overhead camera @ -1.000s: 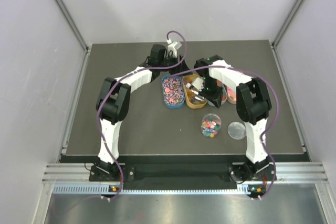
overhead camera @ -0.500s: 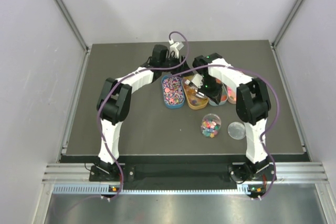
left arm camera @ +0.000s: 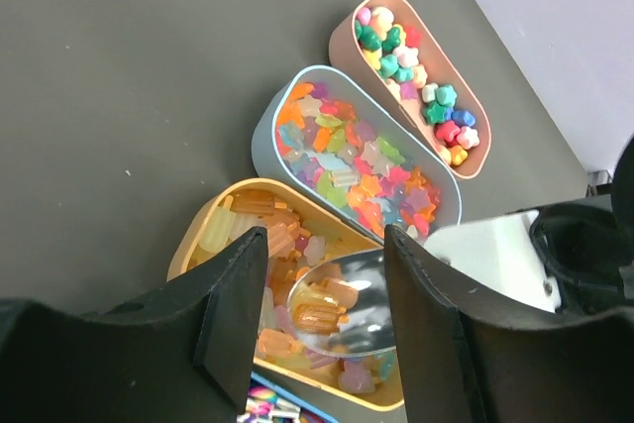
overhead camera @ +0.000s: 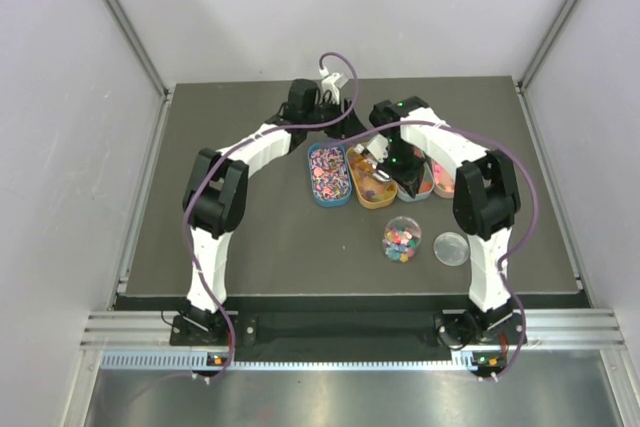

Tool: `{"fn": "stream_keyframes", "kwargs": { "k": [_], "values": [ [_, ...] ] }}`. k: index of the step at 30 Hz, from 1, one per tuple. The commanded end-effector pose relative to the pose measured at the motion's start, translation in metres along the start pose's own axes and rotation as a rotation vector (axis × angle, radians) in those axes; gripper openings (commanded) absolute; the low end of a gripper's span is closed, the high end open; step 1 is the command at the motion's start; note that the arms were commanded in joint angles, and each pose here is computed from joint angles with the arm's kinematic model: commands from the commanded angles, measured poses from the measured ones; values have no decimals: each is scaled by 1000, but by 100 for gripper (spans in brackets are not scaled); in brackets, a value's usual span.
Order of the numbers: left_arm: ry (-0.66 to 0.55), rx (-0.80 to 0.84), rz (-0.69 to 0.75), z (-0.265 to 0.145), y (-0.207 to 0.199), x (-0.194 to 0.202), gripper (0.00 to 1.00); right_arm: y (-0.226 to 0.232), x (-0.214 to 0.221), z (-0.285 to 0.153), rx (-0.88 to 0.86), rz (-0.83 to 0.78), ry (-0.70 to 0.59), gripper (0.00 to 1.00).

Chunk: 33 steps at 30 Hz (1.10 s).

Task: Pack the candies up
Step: Scoop the fake candies from the storage box.

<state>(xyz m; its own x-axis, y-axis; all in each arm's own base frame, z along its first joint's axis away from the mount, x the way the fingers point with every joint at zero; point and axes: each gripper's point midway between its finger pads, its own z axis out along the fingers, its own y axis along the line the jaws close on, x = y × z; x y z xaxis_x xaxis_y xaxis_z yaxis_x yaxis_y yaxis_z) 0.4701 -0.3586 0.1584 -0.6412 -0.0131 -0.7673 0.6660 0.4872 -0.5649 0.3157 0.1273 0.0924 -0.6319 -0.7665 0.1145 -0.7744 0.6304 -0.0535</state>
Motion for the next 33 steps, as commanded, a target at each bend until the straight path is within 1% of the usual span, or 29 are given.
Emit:
{"fn": "stream_keyframes", "kwargs": {
  "k": [1, 3, 4, 5, 6, 7, 9, 10, 11, 13, 14, 16, 18, 21, 24, 26, 27, 28, 29, 30, 31, 33],
  "values": [
    [-92, 11, 95, -36, -32, -55, 55, -3, 25, -36, -26, 84, -71, 0],
    [-122, -2, 114, -55, -36, -72, 55, -6, 24, -30, -26, 93, -114, 0],
    [-122, -11, 109, -62, -35, -73, 55, -6, 25, -34, -20, 90, -151, 0],
    [-133, -27, 105, -71, -29, -78, 55, -6, 24, -25, -16, 94, -168, 0],
    [-149, -27, 118, -81, -34, -86, 55, -5, 21, -24, -16, 92, -195, 0],
    [-135, -39, 114, -86, -31, -82, 55, -6, 22, -28, 5, 88, -235, 0],
    [-150, -60, 131, -100, -31, -90, 56, -7, 15, -14, 30, 83, -288, 0],
    [-149, -72, 138, -103, -29, -90, 56, -9, 13, -14, 54, 74, -320, 0],
    [-151, -80, 140, -107, -28, -91, 56, -11, 7, -2, 75, 67, -350, 0],
    [-160, -96, 149, -113, -30, -93, 56, -18, 2, 3, 126, 47, -400, 0],
    [-163, -100, 152, -115, -30, -94, 56, -24, -4, 13, 163, 49, -439, 0],
    [-165, -98, 152, -118, -34, -94, 56, -34, -10, 13, 236, 42, -501, 0],
    [-161, -87, 160, -120, -39, -95, 56, -41, -10, 6, 279, 46, -517, 0],
    [-155, -95, 183, -124, -42, -99, 57, -51, -2, -31, 334, 44, -586, 0],
    [-156, -97, 214, -127, -44, -101, 58, -55, 17, -59, 374, -21, -566, 0],
    [-152, -94, 217, -127, -44, -100, 58, -50, 35, -74, 363, -80, -509, 0],
    [-149, -90, 221, -127, -45, -99, 58, -49, 43, -80, 365, -140, -479, 0],
    [-133, -75, 226, -126, -46, -95, 58, -41, 61, -88, 341, -179, -430, 0],
    [-124, -74, 227, -126, -46, -92, 58, -37, 71, -91, 329, -215, -403, 0],
    [-116, -65, 225, -126, -46, -90, 58, -34, 82, -100, 340, -284, -391, 0],
    [-102, -53, 217, -125, -47, -86, 58, -24, 100, -98, 306, -331, -336, 0],
    [-84, -16, 199, -123, -53, -80, 57, -22, 121, -106, 342, -405, -304, 0]
  ]
}}
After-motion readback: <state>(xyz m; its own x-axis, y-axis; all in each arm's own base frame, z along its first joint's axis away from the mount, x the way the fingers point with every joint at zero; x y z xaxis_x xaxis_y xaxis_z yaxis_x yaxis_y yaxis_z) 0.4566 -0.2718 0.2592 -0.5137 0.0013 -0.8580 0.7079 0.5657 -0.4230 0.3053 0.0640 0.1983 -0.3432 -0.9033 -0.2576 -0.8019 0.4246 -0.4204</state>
